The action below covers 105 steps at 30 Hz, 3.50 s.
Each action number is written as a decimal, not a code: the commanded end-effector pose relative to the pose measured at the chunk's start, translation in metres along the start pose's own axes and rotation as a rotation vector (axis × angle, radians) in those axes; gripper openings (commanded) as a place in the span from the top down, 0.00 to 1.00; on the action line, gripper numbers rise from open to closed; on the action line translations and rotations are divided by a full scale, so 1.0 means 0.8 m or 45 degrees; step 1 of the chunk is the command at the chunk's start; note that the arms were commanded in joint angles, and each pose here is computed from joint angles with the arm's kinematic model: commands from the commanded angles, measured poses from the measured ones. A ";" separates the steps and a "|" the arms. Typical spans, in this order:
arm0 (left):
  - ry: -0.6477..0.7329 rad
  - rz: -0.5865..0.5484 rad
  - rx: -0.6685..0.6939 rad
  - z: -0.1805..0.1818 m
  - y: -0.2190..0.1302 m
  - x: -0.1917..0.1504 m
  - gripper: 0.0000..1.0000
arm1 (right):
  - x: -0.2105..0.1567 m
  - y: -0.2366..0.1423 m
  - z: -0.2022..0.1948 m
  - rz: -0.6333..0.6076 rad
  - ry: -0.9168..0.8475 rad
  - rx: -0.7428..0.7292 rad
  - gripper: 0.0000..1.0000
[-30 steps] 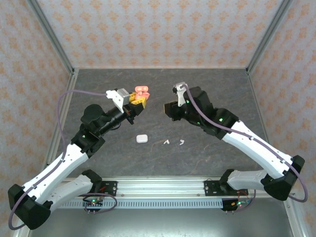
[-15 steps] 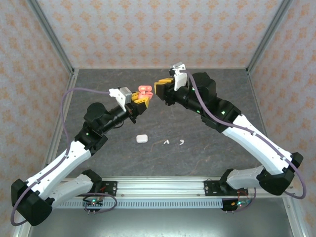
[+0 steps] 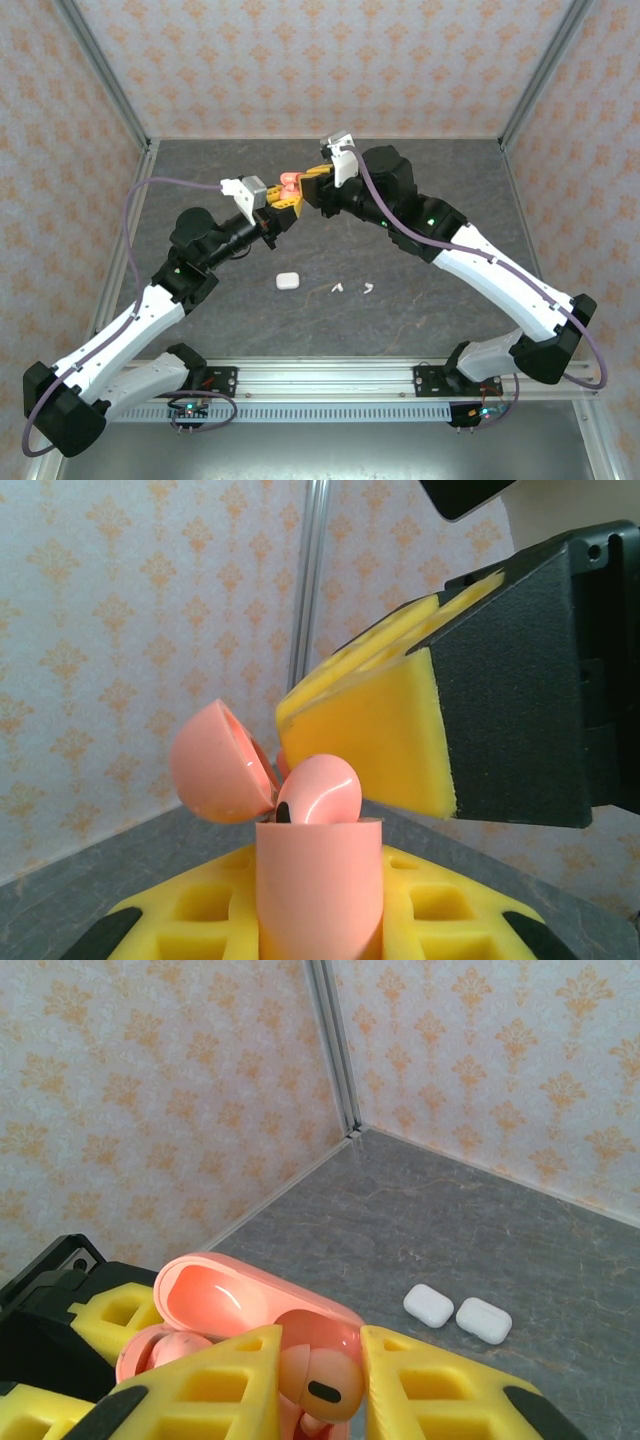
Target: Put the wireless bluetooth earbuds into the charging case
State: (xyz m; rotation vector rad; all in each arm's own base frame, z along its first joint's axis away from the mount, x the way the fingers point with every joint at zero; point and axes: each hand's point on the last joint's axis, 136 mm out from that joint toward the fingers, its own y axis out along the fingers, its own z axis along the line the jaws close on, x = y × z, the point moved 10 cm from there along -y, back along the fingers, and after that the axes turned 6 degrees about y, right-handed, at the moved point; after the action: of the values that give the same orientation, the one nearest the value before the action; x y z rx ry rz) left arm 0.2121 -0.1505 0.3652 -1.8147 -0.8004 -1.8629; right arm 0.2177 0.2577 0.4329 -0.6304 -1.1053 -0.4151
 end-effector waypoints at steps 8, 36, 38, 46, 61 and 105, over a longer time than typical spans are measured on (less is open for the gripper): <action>0.017 -0.067 -0.021 -0.004 -0.002 0.008 1.00 | 0.002 -0.008 0.010 0.059 0.038 0.058 0.76; 0.004 -0.077 -0.043 -0.005 -0.001 0.009 1.00 | 0.035 -0.041 -0.013 -0.011 0.159 0.172 0.37; 0.001 -0.086 -0.057 -0.006 0.000 0.009 1.00 | 0.032 -0.047 -0.022 -0.016 0.199 0.247 0.27; -0.010 -0.108 -0.098 -0.008 0.003 0.015 1.00 | 0.015 -0.032 -0.038 0.043 0.363 0.495 0.03; -0.034 -0.102 -0.127 -0.009 0.010 0.013 1.00 | 0.022 -0.004 -0.033 0.090 0.427 0.718 0.22; -0.409 0.385 0.460 0.098 0.026 -0.132 1.00 | -0.054 -0.053 -0.144 0.038 0.640 -0.355 0.17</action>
State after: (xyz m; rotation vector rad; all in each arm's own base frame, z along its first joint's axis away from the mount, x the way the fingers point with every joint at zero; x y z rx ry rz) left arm 0.2817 -0.1358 0.2876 -1.8511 -0.8234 -1.3604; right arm 0.2553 0.1554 0.3757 -0.7099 -0.6142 -0.6219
